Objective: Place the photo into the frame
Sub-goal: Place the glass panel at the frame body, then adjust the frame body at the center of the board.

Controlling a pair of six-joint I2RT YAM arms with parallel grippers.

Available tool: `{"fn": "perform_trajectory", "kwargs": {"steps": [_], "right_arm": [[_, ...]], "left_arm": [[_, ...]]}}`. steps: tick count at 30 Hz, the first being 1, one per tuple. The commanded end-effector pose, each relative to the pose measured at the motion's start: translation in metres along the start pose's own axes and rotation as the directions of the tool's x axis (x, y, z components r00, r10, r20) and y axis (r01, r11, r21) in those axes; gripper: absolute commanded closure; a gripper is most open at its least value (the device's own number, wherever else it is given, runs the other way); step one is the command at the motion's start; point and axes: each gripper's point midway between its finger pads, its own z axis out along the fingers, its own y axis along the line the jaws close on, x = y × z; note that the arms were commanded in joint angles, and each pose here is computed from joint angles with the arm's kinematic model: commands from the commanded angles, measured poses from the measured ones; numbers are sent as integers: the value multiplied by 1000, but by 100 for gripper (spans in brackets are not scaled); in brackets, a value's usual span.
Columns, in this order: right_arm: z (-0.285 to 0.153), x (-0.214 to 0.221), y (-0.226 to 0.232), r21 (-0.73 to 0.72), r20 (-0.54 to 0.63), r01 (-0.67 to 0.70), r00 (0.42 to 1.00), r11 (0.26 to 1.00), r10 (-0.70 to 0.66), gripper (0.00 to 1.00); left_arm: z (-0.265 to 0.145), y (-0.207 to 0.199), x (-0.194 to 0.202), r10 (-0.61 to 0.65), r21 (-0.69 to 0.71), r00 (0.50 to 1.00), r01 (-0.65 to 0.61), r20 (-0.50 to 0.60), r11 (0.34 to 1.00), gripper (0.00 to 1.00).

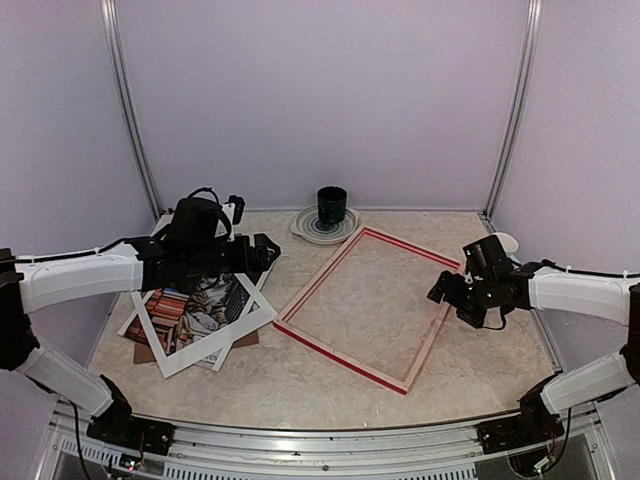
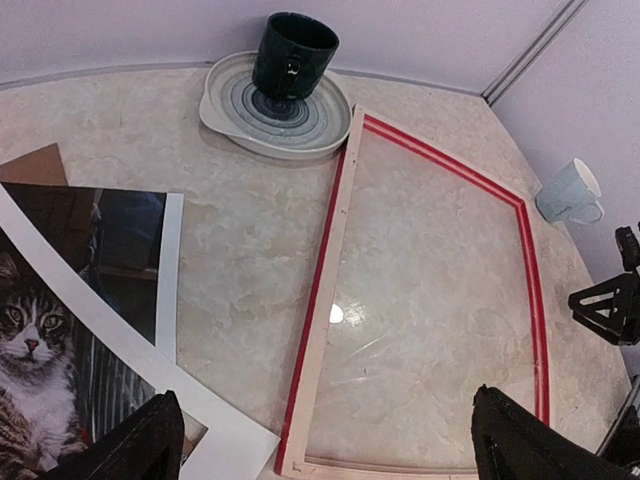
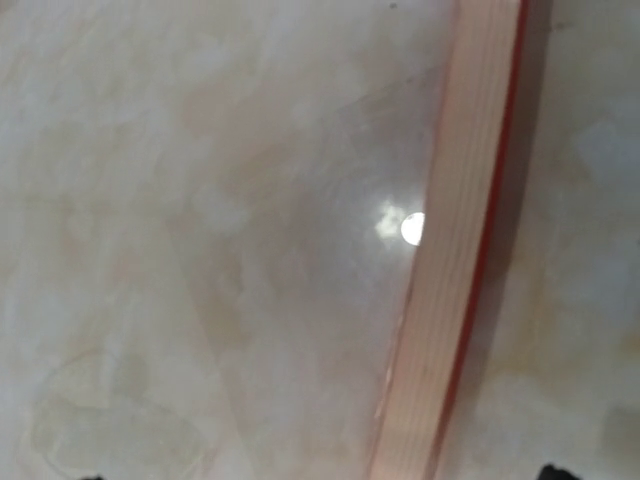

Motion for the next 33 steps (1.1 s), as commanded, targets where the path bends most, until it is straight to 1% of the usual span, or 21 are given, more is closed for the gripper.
{"fn": "perform_trajectory", "kwargs": {"steps": [1,3,4,5,12,15,21,28,33], "right_arm": [[12,-7,-3,-12,16,-9,1000,1000,9,5],[14,-9,-6,-10,22,-18,1000,1000,18,3],[15,-10,-7,-8,25,-21,999,1000,21,3],[16,-8,-7,-19,9,-24,1000,1000,24,2],[21,-6,-9,-44,-17,-23,1000,999,23,1],[22,-10,-10,-52,-15,-25,1000,998,24,1],[27,-19,-9,-71,-22,-26,999,997,24,1],[39,-21,-10,-78,-54,-27,998,997,23,1],[42,-28,-12,-67,-49,-30,998,997,27,1]], "left_arm": [[40,-21,-15,46,5,999,-46,25,999,1],[72,-17,0,81,-33,996,-83,-46,996,1],[82,-20,3,93,-27,994,-95,-65,995,1],[97,-17,15,100,-30,989,-104,-104,994,1],[148,-23,55,108,35,969,-103,-224,994,1],[159,-28,69,118,64,959,-105,-258,992,1],[174,-25,101,136,62,932,-122,-335,991,1],[167,-45,124,167,113,914,-135,-369,984,1],[159,-59,139,171,148,906,-122,-387,981,1]]}}
